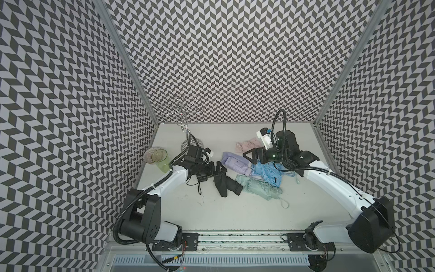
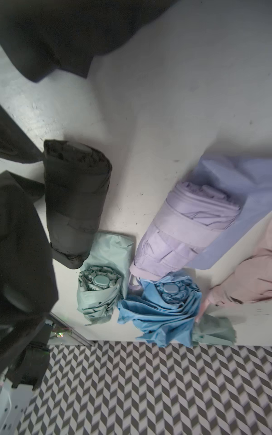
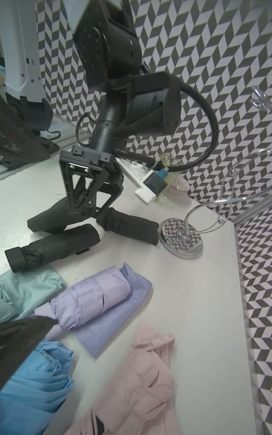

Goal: Take umbrellas out of sleeves
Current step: Place the umbrella sleeve on the umbrella, then pick up the umbrella from the center of the board, then take out the umbrella from the umbrella sleeve.

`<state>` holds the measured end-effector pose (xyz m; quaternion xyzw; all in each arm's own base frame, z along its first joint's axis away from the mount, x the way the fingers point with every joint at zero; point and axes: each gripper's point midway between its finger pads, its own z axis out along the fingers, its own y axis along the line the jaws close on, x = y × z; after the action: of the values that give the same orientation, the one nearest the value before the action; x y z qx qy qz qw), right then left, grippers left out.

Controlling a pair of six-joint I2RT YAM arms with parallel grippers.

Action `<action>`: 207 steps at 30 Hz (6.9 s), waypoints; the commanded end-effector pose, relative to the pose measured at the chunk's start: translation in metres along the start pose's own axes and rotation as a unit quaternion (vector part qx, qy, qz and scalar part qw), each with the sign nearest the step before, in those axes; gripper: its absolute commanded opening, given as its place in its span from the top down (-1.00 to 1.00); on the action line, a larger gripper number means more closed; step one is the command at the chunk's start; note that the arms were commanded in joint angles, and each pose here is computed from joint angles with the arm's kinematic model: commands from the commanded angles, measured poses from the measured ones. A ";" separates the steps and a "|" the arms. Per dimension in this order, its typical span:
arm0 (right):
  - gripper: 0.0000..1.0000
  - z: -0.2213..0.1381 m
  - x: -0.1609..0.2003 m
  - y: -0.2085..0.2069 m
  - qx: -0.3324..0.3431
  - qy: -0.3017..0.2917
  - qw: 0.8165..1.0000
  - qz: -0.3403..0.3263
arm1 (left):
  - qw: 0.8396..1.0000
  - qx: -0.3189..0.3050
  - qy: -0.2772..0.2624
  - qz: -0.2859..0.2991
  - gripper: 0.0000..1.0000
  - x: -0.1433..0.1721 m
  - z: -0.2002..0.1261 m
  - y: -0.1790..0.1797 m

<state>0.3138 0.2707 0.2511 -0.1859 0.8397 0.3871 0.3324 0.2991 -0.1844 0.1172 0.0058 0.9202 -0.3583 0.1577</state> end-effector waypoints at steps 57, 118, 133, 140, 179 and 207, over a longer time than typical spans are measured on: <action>-0.99 0.324 0.077 0.022 0.197 0.064 0.972 -0.109 | 0.935 -0.094 -0.331 -0.090 -0.99 0.035 -0.206 -0.011; 0.17 -0.006 0.035 0.087 -0.028 -0.014 0.962 -0.271 | 0.968 0.248 -0.017 0.040 -0.94 0.011 -0.081 -0.166; 0.18 -0.004 0.040 0.099 -0.060 -0.012 0.952 -0.301 | 0.960 0.276 0.011 0.043 0.03 0.003 -0.074 -0.169; -0.06 0.001 0.035 0.101 -0.060 -0.013 0.953 -0.298 | 0.950 0.308 0.029 0.040 0.94 0.010 -0.071 -0.169; -0.03 -0.080 0.040 0.043 -0.260 -0.017 0.937 0.232 | 0.928 0.371 0.007 -0.031 1.00 -0.027 -0.088 -0.185; 0.04 -0.064 0.036 0.063 -0.283 -0.022 0.933 0.221 | 0.924 0.381 0.025 -0.023 1.00 -0.008 -0.088 -0.190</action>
<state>0.2247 0.2524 0.2697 -0.0462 0.7339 0.6592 0.1570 0.2859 -0.2569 0.2817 -0.0048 0.7392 -0.6615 0.1266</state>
